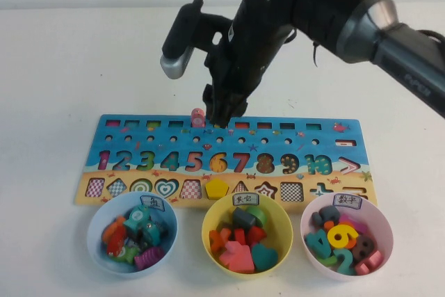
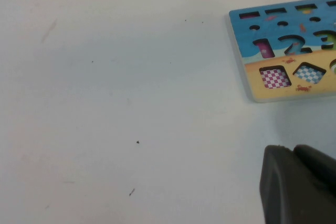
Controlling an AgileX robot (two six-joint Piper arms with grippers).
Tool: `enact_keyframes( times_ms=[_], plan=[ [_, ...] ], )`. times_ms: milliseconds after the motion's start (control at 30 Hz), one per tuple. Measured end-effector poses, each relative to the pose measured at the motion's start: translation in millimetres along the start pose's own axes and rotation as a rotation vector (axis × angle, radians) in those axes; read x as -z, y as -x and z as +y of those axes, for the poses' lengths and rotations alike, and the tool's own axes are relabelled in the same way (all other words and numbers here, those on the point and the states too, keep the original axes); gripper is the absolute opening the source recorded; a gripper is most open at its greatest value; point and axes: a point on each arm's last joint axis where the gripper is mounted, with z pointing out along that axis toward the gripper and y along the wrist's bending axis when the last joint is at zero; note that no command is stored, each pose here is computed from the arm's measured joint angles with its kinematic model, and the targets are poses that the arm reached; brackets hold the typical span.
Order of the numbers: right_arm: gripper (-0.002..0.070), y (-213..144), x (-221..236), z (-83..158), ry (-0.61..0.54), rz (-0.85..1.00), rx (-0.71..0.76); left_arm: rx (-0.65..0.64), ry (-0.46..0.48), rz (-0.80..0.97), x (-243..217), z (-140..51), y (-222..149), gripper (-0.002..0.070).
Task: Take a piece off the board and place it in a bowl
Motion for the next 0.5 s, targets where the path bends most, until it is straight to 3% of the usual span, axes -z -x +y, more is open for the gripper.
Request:
enact_keyframes(
  times_ms=[233,500],
  plan=[
    [0.0331,-42.2,28.9,24.8,-0.027,0.143,-0.070,0.000,0.000,0.000,0.0,0.0,0.0,-0.0004],
    [0.0331,-103.3,27.7,62.1,0.052,0.316,-0.111,-0.010,0.004,0.000,0.0,0.3,0.0,-0.0004]
  ],
)
